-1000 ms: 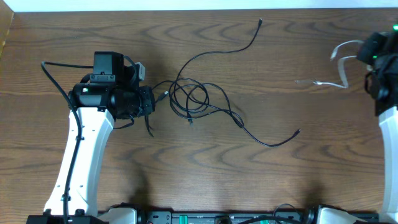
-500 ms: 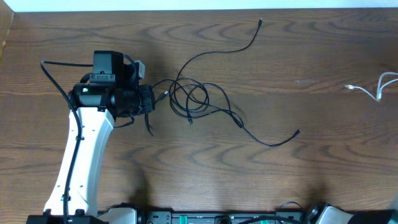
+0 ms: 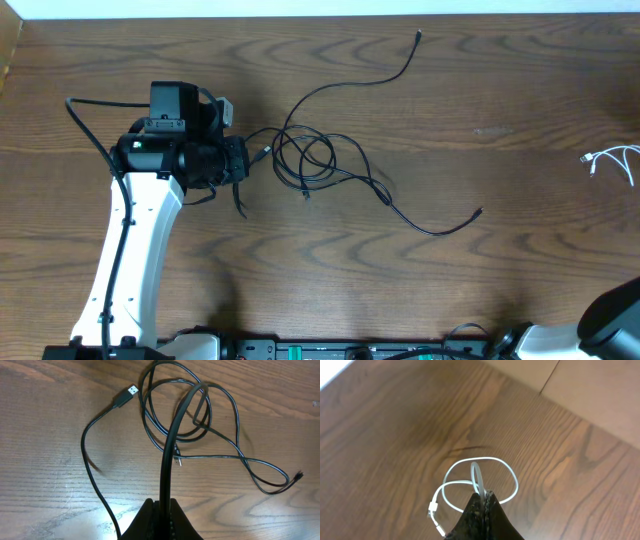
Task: Untangle cables
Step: 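Carry the white cable rightward and drop it at the table edge, then bring both grippers together over the black cables to grasp them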
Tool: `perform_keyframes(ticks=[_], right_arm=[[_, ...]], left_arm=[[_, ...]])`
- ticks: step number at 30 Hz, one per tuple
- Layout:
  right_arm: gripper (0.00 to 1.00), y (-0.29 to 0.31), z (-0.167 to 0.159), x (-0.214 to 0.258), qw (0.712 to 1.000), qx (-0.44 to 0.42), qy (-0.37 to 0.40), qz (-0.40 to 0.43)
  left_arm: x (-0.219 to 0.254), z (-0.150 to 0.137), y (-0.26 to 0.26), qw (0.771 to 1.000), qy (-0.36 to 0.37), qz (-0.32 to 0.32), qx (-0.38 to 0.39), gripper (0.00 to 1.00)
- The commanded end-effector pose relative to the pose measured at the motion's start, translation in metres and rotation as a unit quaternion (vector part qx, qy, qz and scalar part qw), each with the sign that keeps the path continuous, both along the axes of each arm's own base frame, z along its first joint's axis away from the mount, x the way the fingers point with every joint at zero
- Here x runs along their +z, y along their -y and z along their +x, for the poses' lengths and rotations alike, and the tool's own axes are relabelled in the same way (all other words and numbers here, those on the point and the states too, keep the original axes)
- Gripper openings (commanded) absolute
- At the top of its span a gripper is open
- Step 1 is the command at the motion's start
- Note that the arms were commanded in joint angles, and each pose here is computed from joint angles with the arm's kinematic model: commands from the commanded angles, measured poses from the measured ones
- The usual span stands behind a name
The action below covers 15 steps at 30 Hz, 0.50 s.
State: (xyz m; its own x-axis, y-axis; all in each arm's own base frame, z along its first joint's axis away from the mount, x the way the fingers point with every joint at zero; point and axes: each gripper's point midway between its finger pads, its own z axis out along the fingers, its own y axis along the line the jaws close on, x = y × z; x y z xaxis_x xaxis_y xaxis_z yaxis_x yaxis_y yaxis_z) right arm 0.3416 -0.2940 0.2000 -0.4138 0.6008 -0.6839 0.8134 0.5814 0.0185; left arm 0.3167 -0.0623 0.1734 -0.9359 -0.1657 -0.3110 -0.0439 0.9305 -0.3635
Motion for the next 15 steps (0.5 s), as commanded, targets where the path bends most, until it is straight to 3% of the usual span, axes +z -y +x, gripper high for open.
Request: perform_keyframes(ticks=[1, 3, 4, 5, 7, 15], right_arm=[[0.01, 0.000, 0.005, -0.028, 0.999, 0.004, -0.021, 0.031], [0.02, -0.003, 0.008, -0.041, 0.998, 0.012, -0.028, 0.049], [0.10, -0.005, 0.010, -0.047, 0.998, 0.016, -0.030, 0.058], [0.30, -0.008, 0.013, -0.052, 0.997, 0.024, -0.029, 0.068], [0.53, -0.017, 0.021, -0.056, 0.994, 0.052, -0.019, 0.089], [0.57, -0.070, 0.054, -0.052, 0.968, 0.196, 0.028, 0.154]], left_arm=[[0.000, 0.001, -0.001, 1.000, 0.002, 0.004, -0.001, 0.08], [0.000, 0.001, -0.001, 1.000, 0.002, 0.004, -0.001, 0.08], [0.000, 0.001, -0.001, 1.000, 0.002, 0.004, -0.001, 0.08], [0.000, 0.001, -0.001, 1.000, 0.002, 0.004, -0.001, 0.08], [0.000, 0.001, -0.001, 1.000, 0.002, 0.004, -0.001, 0.08], [0.000, 0.001, -0.001, 1.000, 0.002, 0.004, -0.001, 0.08]])
